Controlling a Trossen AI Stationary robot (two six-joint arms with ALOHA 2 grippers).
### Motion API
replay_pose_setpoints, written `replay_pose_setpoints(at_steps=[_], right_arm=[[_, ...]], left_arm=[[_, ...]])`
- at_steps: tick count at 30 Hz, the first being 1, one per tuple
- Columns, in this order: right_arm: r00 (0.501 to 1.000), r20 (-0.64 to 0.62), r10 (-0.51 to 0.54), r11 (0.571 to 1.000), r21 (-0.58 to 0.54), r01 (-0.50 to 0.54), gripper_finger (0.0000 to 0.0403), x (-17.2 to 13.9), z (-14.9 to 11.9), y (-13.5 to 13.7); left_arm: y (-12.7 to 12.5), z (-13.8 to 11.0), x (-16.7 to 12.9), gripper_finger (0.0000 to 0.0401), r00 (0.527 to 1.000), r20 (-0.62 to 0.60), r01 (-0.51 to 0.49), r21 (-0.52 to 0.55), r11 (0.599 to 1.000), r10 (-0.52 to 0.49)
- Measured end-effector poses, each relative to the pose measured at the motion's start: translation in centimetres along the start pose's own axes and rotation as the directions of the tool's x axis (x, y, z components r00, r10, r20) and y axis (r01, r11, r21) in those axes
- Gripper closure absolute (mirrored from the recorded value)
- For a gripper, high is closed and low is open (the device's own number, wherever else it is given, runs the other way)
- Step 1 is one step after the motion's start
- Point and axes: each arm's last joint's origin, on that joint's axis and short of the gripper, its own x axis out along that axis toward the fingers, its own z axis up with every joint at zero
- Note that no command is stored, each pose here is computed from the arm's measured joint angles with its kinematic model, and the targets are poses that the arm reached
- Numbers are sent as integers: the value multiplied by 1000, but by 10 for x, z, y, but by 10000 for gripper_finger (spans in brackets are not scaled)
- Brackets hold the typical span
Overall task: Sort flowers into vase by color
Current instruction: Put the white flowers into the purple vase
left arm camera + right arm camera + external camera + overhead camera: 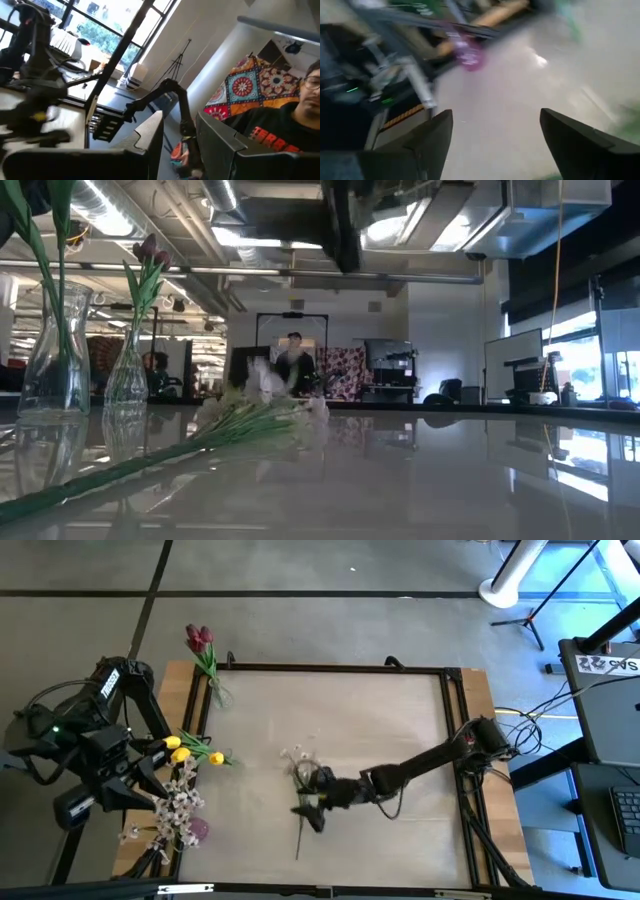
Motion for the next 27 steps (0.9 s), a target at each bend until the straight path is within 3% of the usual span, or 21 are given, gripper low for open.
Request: replay_pose_setpoints(at_steps=[3,7,11,14,18,21,24,27], right_arm=[[997,50,65,990,-127,-59,103,-6,-7,20],[990,108,92,957,-283,-58,102,-13,-20,41],[989,121,81,951,-307,-41,102,-7,-31,48],[991,113,74,955,-293,-38,102,6,-37,51],[990,116,82,969,-243,-52,102,25,-41,58],[991,110,81,970,-237,-54,102,35,-45,59],[989,119,89,973,-223,-61,102,37,-43,62],[990,111,82,977,-205,-58,102,38,-43,62]], left_arm=[[1,-2,0,290,1000,-11,-7,6,1000,7],[0,-3,-1,290,999,-38,26,-37,999,-27],[-3,-8,-6,290,990,-110,81,-98,992,-91],[-3,-18,-13,290,959,-241,95,-227,969,-150],[2,-25,-24,290,917,-361,-2,-433,902,-172],[5,-31,-33,291,850,-480,-114,-572,812,-219],[6,-35,-40,295,777,-573,-228,-640,734,-259],[10,-41,-48,306,681,-681,-378,-640,668,-268]])
